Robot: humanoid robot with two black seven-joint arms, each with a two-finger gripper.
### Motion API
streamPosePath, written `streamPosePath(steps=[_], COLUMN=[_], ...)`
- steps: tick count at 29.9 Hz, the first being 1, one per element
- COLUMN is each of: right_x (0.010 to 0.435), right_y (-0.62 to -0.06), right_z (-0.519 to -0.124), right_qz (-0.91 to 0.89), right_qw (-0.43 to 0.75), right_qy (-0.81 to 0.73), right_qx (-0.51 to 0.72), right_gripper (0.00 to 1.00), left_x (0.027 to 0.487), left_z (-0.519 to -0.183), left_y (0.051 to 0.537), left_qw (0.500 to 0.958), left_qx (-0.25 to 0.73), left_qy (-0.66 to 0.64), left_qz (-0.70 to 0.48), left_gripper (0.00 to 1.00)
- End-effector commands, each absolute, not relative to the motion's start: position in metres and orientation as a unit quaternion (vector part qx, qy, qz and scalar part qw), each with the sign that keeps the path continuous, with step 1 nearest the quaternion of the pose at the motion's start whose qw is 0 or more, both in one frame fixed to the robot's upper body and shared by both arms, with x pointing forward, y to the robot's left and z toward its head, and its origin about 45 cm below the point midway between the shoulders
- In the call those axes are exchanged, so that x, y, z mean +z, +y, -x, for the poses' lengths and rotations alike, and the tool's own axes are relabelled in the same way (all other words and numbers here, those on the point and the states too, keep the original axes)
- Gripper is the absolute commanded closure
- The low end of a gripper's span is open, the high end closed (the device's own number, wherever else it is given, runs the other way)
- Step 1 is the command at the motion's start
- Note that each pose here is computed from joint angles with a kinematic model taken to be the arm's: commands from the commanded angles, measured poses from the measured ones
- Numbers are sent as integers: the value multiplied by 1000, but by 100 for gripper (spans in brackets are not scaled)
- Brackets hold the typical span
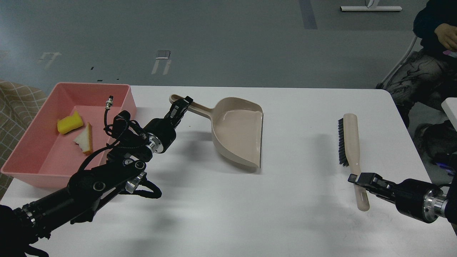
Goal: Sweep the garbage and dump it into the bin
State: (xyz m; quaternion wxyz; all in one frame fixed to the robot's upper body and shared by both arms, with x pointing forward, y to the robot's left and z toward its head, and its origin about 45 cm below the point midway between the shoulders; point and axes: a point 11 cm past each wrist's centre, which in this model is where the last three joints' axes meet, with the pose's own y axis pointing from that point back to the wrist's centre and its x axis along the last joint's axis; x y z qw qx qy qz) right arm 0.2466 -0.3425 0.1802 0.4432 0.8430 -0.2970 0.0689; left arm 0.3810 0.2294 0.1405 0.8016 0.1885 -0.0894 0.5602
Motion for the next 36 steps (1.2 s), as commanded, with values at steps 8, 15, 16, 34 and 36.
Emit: streamPosePath(steps=[8,15,16,34,36], right_x=[177,173,172,174,173], right_y=[-341,-342,-343,-334,-333], right_z=[-247,-256,-259,-273,-272], right_qz=[-844,-842,-841,-854,-858], right_qw=[442,445,445,430,427], right_qy=[-296,-297,-299,-289,-285], right_qx=[66,65,66,37,24], right_gripper=[100,100,100,100,99], left_x=[139,123,119,98,97], left_z=[-377,-360,-357,-327,-324], left_y=[228,223,225,230,231], left_qw=[807,822,823,834,835], left_qx=[553,523,521,501,500], left_qy=[-101,-110,-109,-106,-106], left_qz=[-183,-197,-200,-206,-202], left_gripper=[3,3,3,2,2])
